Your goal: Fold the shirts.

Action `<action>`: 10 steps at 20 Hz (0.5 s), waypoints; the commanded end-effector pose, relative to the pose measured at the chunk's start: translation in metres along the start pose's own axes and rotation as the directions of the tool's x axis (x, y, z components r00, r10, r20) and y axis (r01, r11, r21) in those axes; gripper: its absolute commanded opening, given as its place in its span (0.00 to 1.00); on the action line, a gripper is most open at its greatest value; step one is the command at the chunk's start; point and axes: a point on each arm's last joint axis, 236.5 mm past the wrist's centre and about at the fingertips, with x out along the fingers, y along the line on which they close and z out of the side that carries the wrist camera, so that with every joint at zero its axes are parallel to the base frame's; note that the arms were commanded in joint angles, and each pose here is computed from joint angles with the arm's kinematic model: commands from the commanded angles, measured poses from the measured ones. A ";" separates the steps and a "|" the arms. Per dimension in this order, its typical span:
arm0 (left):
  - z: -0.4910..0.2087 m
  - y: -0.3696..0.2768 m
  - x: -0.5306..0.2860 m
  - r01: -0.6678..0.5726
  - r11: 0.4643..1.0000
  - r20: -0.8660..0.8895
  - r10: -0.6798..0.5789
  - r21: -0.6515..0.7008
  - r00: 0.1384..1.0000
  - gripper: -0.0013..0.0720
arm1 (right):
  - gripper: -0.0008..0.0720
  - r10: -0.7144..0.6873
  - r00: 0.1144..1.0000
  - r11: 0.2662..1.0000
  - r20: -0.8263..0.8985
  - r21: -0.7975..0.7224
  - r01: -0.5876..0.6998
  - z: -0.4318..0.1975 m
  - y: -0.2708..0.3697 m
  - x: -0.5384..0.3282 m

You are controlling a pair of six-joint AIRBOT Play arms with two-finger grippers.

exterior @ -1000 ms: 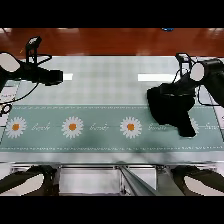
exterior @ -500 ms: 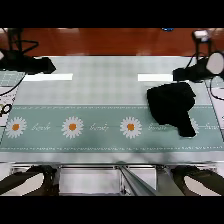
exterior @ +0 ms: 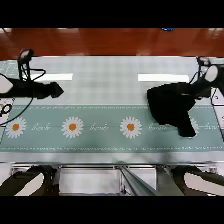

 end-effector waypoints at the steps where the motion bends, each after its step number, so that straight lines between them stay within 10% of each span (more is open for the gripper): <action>1: -0.022 0.004 0.011 -0.001 1.000 -0.042 0.000 -0.030 0.999 0.71 | 0.58 0.058 0.991 0.998 -0.120 0.044 -0.053 -0.019 0.012 0.055; 3: -0.020 0.004 0.012 -0.002 1.000 -0.034 0.001 -0.031 0.999 0.71 | 0.52 0.090 0.978 0.995 -0.189 0.053 -0.081 -0.033 0.022 0.075; 5: -0.017 0.005 0.012 -0.004 1.000 -0.025 0.004 -0.029 1.000 0.71 | 0.04 0.150 0.968 0.989 -0.200 0.021 -0.149 -0.035 0.036 0.074; 10: 0.025 0.043 -0.036 -0.071 0.994 0.100 0.080 -0.087 0.992 0.71 | 0.04 0.206 0.975 0.976 0.086 -0.083 -0.199 0.034 0.042 -0.031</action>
